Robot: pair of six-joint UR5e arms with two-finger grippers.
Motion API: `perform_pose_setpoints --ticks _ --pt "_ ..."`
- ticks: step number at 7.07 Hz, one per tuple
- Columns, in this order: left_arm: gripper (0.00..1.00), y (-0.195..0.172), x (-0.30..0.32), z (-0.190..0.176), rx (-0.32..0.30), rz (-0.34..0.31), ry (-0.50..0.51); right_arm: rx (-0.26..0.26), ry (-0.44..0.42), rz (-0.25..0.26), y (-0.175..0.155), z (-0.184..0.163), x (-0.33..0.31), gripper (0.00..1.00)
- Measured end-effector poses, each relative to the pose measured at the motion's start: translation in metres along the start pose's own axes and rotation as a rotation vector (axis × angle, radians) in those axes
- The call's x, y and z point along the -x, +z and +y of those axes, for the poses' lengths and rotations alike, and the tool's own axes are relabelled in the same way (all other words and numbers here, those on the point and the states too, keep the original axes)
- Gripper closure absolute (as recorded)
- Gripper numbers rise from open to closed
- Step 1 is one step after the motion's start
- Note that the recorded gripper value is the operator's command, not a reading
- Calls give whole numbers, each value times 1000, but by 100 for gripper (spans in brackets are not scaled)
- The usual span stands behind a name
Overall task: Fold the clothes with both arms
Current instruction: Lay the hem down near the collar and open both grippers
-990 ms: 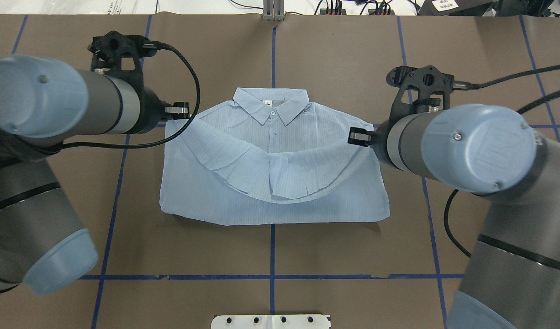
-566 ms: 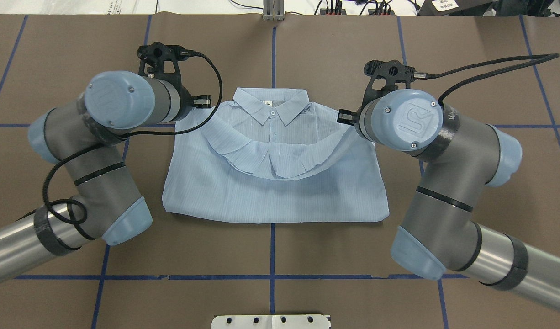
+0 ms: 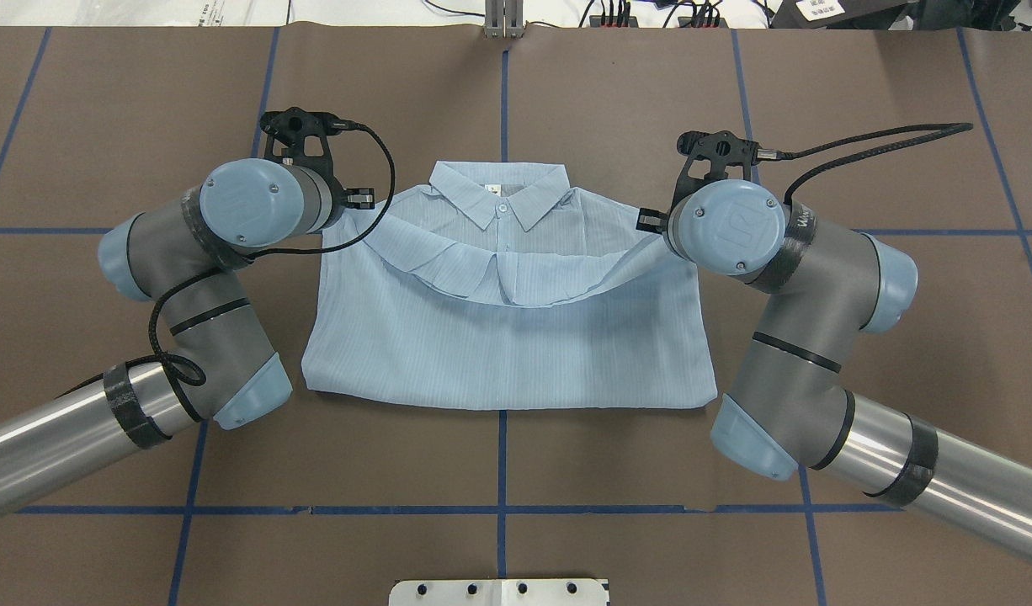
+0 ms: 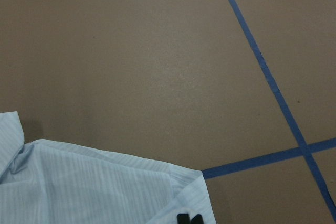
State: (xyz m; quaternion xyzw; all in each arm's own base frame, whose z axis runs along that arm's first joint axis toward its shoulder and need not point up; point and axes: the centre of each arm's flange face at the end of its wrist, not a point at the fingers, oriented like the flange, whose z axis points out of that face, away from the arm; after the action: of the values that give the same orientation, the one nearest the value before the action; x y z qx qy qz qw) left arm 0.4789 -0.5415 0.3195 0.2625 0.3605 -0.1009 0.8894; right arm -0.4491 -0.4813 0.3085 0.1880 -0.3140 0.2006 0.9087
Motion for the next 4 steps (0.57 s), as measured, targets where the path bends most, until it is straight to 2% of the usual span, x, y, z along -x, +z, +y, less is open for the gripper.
perform_pose_setpoints --ticks 2,4 --pt "100 0 3 -3 -6 -2 42 -11 9 5 1 -7 -5 100" --pt "100 0 4 -3 -6 -2 48 -27 15 36 13 -13 -12 100"
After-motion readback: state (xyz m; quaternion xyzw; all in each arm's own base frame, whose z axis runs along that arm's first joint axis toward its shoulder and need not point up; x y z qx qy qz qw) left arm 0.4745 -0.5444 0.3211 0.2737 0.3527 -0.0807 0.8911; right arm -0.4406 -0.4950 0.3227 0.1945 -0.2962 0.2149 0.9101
